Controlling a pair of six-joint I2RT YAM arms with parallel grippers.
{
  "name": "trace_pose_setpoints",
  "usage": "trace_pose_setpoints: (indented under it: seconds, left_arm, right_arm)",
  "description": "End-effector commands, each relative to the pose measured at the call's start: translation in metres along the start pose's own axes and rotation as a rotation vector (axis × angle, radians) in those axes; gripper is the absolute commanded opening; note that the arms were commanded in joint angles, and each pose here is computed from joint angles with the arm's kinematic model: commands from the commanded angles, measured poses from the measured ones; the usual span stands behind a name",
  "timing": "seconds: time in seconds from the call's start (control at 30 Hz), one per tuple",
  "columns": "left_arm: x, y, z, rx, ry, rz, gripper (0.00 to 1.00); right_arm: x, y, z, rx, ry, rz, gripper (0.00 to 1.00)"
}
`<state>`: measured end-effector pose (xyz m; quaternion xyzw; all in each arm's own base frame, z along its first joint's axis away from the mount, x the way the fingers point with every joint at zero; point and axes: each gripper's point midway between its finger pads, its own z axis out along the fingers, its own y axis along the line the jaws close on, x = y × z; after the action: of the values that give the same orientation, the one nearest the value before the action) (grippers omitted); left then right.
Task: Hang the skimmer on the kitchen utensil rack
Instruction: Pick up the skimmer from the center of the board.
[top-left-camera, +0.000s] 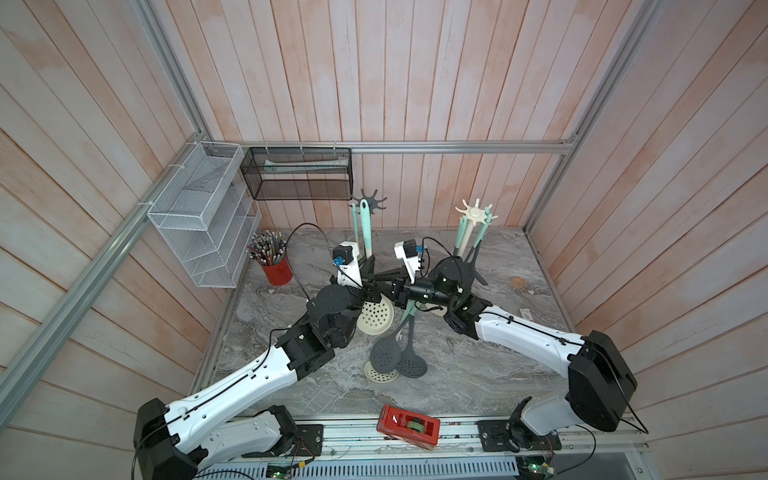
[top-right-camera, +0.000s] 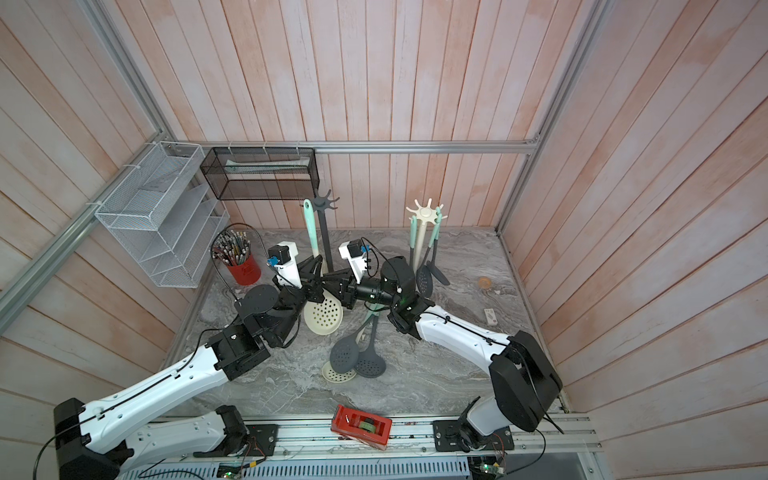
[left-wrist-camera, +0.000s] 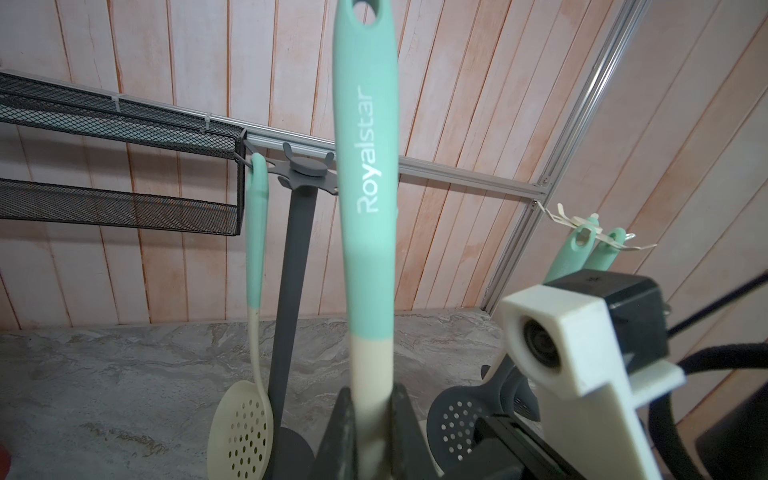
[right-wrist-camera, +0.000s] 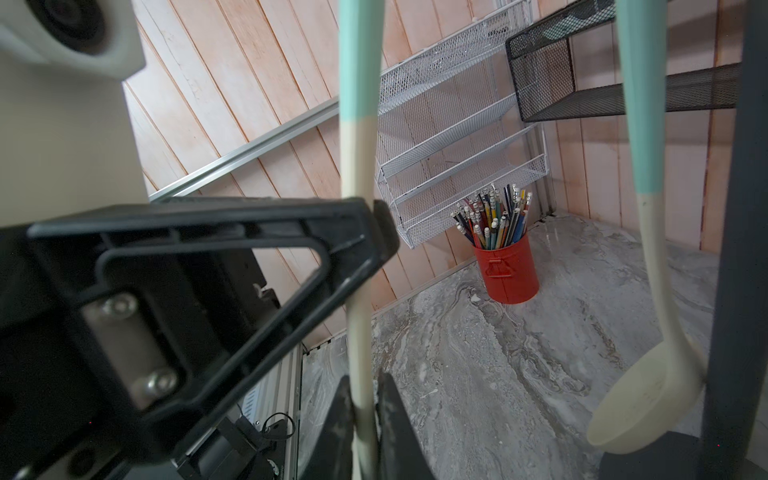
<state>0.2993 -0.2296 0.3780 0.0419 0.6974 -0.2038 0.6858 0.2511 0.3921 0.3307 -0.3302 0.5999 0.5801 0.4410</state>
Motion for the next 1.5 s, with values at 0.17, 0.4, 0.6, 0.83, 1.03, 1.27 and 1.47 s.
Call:
trace_pose_setpoints:
  seconds: [0.17,0.4,0.6,0.83,1.03,1.27,1.47]
  left_arm:
    - [-0.031,-0.004,-0.01,0.021,-0.064,-0.016,0.28]
    - [-0.052,0.004,-0.033,0.045,-0.119,0.0,0.68]
    - [-0.082,0.026,-0.064,0.019,-0.229,-0.006,0.81]
    - [-0.081,0.078,-0.063,-0.082,-0.248,-0.072,0.81]
    - [-0.057,0.111,-0.043,-0.114,-0.19,-0.155,0.8]
    - [-0.043,0.122,-0.032,-0.112,-0.168,-0.188,0.8]
    - [-0.036,0.122,-0.027,-0.099,-0.154,-0.198,0.8]
  right_arm:
    - [-0.013,-0.007,-0.006,-0.035,-0.057,0.017,0.0]
    - [-0.012,-0.01,-0.016,-0.041,-0.044,-0.024,0.0]
    - [-0.003,-0.014,-0.025,-0.056,-0.018,-0.044,0.0]
    - [0.02,-0.019,-0.024,-0.077,0.042,-0.02,0.0]
    - [0.03,-0.024,-0.023,-0.054,0.063,-0.025,0.0]
    - [0.042,-0.024,-0.018,-0.081,0.093,-0.007,0.0]
    - [0.049,-0.022,-0.019,-0.147,0.088,0.029,0.0]
